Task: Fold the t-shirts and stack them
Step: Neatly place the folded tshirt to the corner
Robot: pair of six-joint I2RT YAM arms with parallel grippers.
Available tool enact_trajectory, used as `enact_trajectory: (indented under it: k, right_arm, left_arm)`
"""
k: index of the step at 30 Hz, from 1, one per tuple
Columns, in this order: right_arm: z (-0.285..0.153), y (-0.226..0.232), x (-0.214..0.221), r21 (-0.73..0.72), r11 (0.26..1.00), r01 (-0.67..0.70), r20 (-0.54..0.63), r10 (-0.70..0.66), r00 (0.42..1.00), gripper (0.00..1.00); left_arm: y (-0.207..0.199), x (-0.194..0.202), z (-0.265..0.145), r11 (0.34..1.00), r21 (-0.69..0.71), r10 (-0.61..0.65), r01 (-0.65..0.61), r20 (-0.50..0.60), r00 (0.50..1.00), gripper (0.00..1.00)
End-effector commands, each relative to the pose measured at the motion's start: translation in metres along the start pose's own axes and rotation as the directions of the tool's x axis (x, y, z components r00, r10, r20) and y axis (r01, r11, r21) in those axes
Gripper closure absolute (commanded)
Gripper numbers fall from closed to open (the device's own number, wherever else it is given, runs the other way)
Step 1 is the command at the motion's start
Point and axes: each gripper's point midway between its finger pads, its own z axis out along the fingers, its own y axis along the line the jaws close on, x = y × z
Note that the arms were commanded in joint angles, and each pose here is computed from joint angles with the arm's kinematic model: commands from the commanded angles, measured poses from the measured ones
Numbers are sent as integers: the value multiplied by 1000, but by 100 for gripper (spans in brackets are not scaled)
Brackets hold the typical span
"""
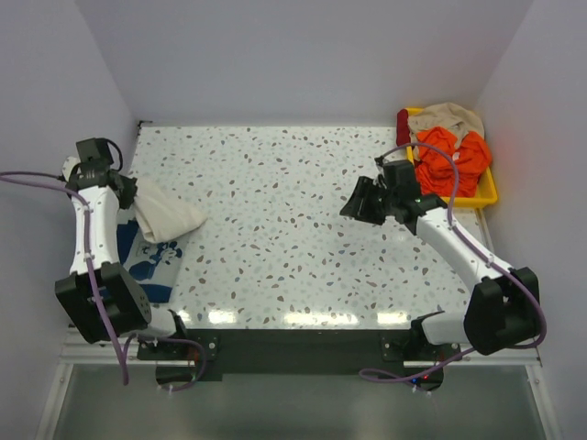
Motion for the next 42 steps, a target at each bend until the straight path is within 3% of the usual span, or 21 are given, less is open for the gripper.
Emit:
enact_trajectory:
  k: [1, 21, 42]
  right_arm:
    - [-9, 9, 0, -27, 1000, 3, 22, -2, 1000, 47]
    - [-23, 12, -1, -35, 999, 10, 48, -8, 999, 47]
    - [-33, 8, 14, -44, 999, 11, 40, -9, 999, 48]
  left_arm:
    - [1, -14, -18, 999, 40, 18, -20, 43, 999, 100]
    - [-10, -38, -49, 990, 137, 18, -28, 79, 997, 100]
    - [31, -31, -55, 998, 65, 7, -16, 122, 992, 100]
